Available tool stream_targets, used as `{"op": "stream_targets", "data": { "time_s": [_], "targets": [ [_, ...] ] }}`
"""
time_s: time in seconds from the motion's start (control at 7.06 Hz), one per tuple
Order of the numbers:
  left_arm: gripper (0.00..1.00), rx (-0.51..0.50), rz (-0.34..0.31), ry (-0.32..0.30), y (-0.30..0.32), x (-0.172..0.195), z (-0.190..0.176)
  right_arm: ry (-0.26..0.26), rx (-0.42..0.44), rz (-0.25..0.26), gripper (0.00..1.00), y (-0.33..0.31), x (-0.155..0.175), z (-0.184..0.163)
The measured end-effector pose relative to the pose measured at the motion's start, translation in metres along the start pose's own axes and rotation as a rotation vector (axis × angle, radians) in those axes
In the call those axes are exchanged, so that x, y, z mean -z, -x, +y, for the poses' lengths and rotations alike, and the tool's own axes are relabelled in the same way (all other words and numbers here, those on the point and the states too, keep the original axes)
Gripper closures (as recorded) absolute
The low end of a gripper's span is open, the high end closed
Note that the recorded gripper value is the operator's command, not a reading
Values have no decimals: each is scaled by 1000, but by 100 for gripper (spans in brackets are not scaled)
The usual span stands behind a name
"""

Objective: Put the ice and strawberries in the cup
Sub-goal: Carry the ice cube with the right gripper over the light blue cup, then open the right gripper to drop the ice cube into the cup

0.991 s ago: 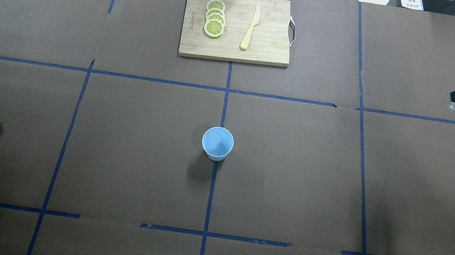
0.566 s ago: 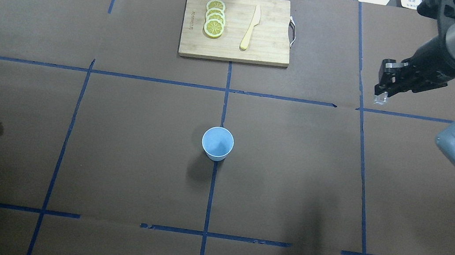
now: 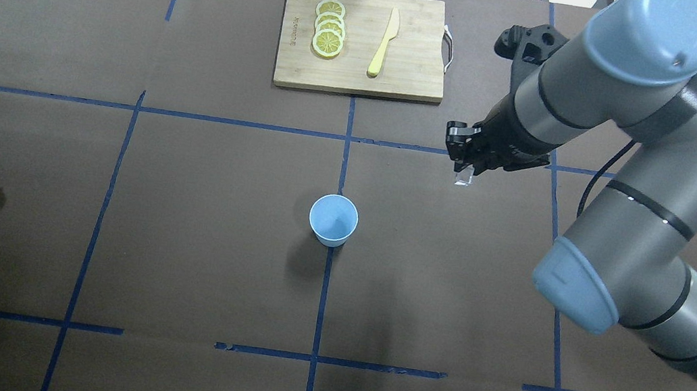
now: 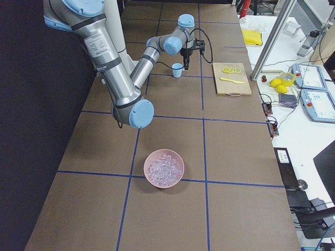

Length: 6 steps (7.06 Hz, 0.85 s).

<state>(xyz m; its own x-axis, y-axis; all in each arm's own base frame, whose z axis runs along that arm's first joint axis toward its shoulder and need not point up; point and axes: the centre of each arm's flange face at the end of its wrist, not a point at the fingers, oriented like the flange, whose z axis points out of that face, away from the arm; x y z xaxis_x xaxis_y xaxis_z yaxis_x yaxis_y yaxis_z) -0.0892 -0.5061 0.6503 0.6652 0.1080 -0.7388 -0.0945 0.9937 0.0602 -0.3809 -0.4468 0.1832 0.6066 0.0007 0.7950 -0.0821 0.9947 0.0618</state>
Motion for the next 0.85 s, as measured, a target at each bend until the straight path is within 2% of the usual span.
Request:
{"op": "stream_targets", "data": {
  "time_s": [0.28, 0.85],
  "targets": [
    [0, 3, 1, 1, 0, -1, 1, -20, -19, 24, 98, 56, -27, 27],
    [0, 5, 2, 3, 1, -1, 1, -38, -60, 121, 98, 162, -63, 39]
  ]
}}
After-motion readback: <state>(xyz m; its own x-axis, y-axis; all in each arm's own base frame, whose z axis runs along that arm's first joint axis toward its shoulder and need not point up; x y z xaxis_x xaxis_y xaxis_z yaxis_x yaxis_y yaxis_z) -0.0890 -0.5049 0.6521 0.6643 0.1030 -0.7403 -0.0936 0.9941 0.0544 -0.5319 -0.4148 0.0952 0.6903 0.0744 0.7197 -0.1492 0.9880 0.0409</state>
